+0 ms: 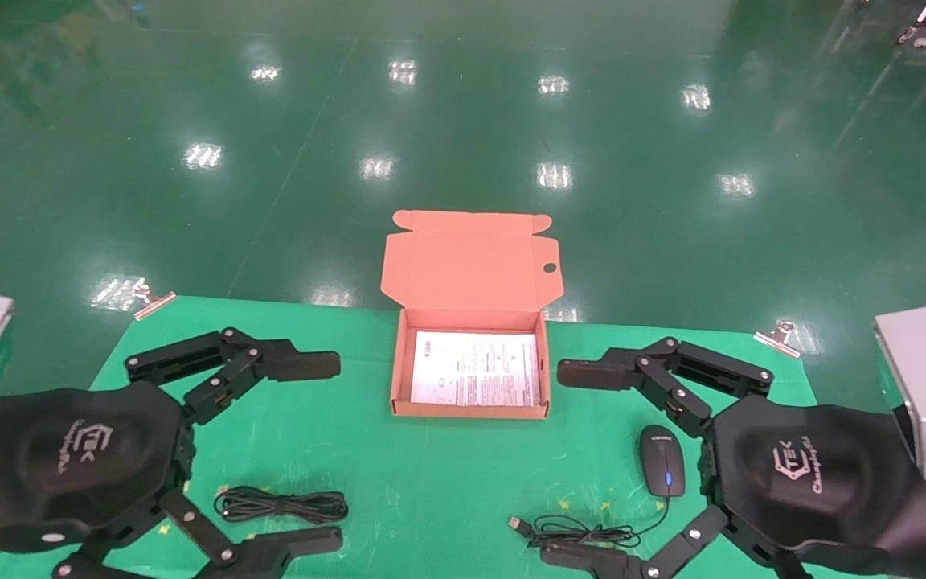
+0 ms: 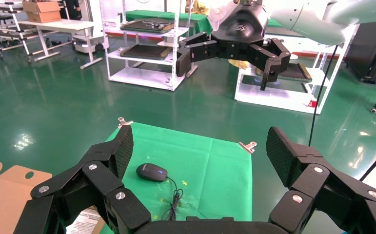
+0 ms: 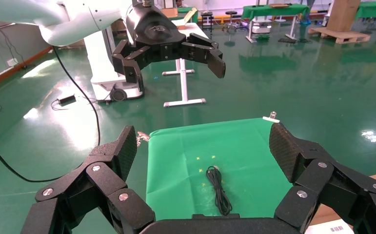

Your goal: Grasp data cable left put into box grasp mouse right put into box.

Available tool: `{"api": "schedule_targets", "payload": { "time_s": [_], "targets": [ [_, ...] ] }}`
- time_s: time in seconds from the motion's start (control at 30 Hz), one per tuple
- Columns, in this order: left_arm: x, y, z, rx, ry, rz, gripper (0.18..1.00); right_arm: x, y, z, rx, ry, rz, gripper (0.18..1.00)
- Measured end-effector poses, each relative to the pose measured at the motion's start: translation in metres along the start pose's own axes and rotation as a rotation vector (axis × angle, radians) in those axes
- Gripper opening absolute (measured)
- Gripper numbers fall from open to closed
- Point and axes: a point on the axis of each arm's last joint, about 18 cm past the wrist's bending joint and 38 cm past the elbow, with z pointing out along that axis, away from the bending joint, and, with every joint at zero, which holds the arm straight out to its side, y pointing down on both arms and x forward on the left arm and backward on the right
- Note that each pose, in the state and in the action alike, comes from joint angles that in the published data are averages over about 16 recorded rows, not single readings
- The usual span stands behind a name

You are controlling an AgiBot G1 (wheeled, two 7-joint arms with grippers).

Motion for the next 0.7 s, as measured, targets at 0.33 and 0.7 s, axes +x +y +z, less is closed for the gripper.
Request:
{"api": "schedule_targets", "payload": {
  "time_s": [0.33,0.7],
  "targets": [
    [0.0000,0.0000,0.0000,0.000,0.000,0.000,1.001,0.0000,0.0000,0.0000,0.000,0.000,0.000,1.001],
    [-0.0009,0.0025,0.0034,-0.018,0.010,0.003,1.001,-0.0002,0.0017,-0.0008,-0.020,0.001,-0.008,1.001]
  ]
}}
